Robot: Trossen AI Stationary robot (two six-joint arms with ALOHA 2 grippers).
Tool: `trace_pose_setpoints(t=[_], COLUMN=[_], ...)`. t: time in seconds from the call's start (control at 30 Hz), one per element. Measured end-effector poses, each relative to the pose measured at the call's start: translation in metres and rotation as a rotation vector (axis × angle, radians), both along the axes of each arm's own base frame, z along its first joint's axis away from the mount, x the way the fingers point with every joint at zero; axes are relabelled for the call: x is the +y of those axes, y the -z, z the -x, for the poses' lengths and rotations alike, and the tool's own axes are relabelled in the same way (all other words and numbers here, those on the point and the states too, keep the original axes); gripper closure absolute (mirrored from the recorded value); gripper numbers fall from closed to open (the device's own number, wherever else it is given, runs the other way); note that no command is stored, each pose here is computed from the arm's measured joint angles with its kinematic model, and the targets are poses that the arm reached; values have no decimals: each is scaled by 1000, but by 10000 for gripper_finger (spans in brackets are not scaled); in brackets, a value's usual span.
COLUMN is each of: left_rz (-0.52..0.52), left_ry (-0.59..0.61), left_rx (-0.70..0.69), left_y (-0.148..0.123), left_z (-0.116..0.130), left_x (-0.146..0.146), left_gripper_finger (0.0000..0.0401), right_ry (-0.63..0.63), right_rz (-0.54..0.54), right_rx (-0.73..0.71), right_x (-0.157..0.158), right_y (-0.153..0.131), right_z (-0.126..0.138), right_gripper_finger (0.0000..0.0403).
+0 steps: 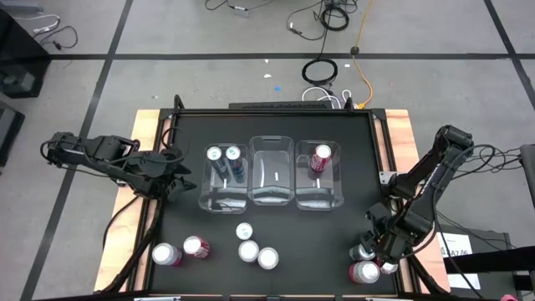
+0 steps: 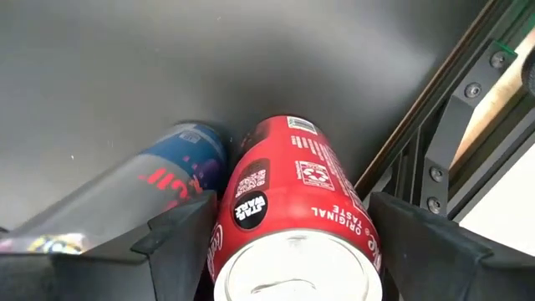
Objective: Sort soda cans
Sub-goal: Put the bottom right red soda can into the right transparent bin
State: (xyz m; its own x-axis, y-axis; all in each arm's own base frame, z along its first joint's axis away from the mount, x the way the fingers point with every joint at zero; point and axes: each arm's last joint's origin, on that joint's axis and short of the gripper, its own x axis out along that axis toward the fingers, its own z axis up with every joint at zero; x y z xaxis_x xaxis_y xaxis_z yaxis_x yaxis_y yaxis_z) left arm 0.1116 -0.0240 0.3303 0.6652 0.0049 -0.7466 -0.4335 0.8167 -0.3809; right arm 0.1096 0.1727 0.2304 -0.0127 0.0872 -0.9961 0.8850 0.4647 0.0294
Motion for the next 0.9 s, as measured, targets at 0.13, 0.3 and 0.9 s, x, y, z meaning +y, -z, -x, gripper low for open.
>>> trace_pose_setpoints(t=[0.13, 0.3, 0.9], left_rz=[0, 0, -5], left_ry=[0, 0, -7], left_rx=[0, 0, -2], left_y=[0, 0, 0], left_z=[0, 0, 0], left_x=[0, 0, 0], left_gripper_finger=[76, 76, 76], right_ry=[-34, -44, -144], right_rz=[-9, -9, -72], right_rx=[-9, -9, 63], right_x=[-1, -4, -3], right_y=[-1, -3, -5], right_z=[0, 3, 5], right_gripper_finger=[100, 78, 18])
